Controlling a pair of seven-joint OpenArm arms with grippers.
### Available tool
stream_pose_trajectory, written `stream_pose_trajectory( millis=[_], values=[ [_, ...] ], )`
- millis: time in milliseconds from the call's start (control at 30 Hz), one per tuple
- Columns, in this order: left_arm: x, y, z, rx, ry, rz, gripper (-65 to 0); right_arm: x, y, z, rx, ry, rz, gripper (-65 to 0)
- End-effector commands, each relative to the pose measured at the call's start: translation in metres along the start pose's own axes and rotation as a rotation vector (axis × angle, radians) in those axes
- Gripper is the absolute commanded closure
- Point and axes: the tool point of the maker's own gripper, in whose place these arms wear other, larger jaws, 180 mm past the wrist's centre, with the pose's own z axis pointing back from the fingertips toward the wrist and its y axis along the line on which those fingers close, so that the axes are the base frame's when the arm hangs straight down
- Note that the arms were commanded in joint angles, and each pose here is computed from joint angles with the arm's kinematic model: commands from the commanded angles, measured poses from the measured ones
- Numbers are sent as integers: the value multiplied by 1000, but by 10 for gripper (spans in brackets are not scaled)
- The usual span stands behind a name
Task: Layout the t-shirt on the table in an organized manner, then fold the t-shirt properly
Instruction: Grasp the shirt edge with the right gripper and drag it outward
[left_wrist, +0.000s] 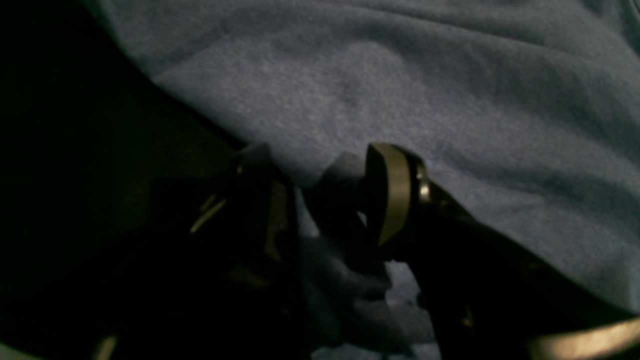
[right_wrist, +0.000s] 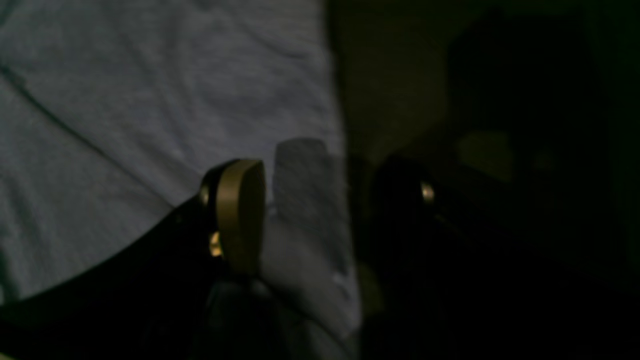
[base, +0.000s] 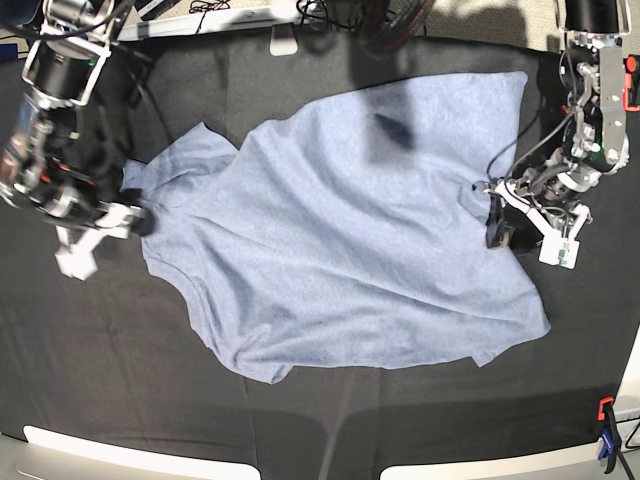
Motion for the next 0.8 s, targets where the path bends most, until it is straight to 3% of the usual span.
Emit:
stream_pose_trajectory(
  millis=[0,200,300,400,467,500,600,767],
  values=[
    [22,3,1,2,-64,-15,-280,4,2,0,-7,10,12,-366],
    [22,3,1,2,-64,-15,-280,-4,31,-20,47,41,20,-358],
    [22,3,1,2,-64,-15,-280,-6,40,-25,67,39,13,-261],
    [21,3,1,2,-62,-15,-280,-7,38,-26,54,45,21,-120],
    [21,3,1,2,-60,-15,-280,-7,29,-23,11,62,51,-14],
    [21,3,1,2,-59,-15,-280,-7,23,-21,-17,68,69,0],
    [21,3,1,2,-58,-15,-280,-5,-2,-8,-112,86,99,0],
    [16,3,2,2,-40,-14,-280,-9,-52,24,-260,91,40,0]
  ],
)
